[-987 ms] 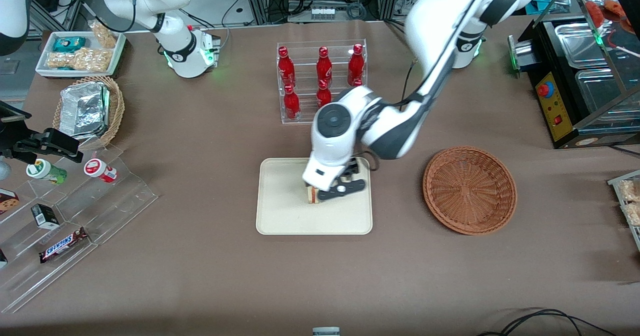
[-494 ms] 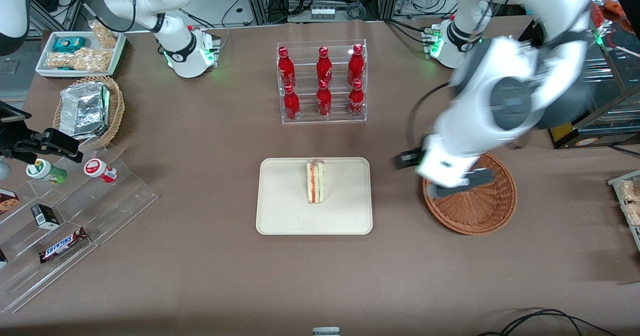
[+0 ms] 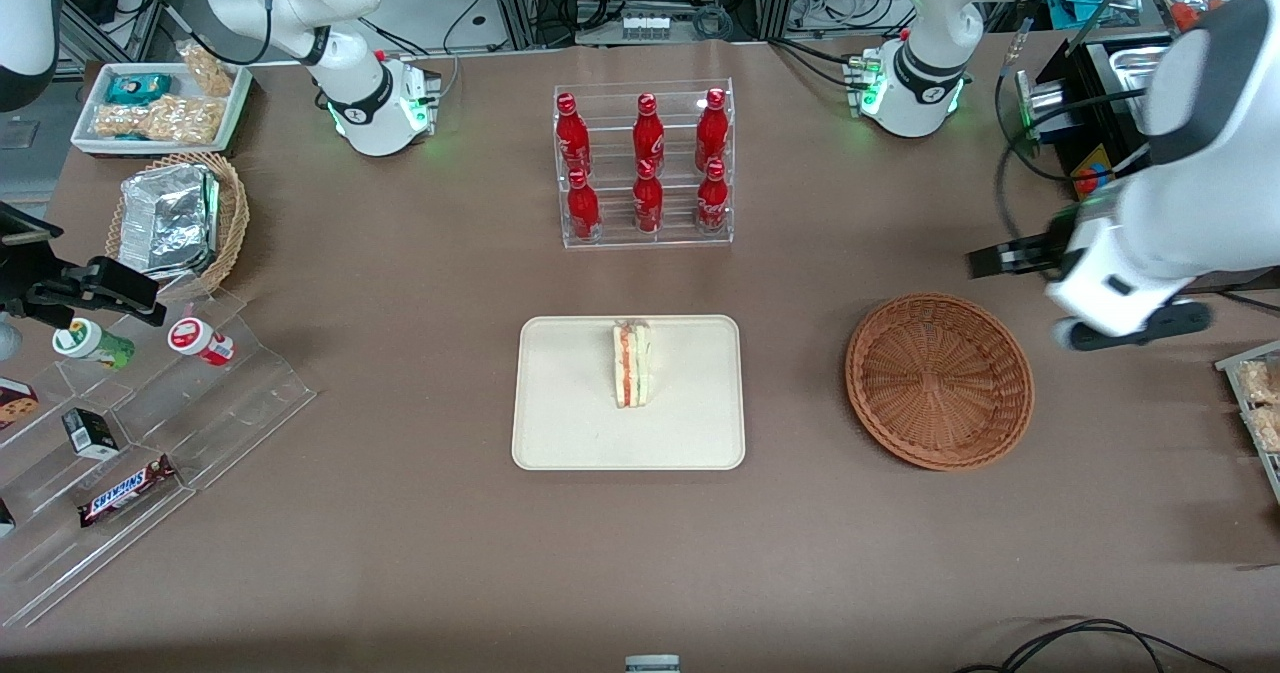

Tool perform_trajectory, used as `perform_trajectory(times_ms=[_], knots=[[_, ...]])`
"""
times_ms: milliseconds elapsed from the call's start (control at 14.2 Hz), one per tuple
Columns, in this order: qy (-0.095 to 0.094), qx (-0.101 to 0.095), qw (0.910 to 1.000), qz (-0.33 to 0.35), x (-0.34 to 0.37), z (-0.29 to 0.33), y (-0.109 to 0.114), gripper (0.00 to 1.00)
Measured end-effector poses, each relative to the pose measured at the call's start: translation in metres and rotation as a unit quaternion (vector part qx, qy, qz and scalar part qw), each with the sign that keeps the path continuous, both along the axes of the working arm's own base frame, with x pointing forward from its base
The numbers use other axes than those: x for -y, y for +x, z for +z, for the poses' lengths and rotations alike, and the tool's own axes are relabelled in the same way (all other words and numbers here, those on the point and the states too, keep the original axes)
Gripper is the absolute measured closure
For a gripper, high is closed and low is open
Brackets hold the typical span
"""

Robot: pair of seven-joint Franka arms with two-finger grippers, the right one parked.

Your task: Place sandwich from basket to tray

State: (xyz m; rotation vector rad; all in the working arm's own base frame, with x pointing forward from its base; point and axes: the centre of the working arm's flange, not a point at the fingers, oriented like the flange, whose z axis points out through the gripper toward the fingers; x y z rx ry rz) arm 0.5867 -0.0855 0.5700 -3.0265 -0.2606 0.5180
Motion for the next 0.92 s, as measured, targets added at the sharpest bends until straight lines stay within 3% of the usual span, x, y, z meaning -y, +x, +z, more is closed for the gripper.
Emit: perform_trajectory(times_ms=[141, 423, 635, 917], knots=[[0.008, -0.004, 0.9999, 0.012, -0.018, 0.003, -0.002, 0.0], [0.012, 0.016, 0.9994, 0.029, -0.047, 0.025, -0.007, 0.0], [0.006, 0.03, 0.9995, -0.008, -0.051, 0.042, -0.036, 0.0], [0.012, 0.048, 0.9985, -0.022, -0.046, 0.057, -0.07, 0.0]])
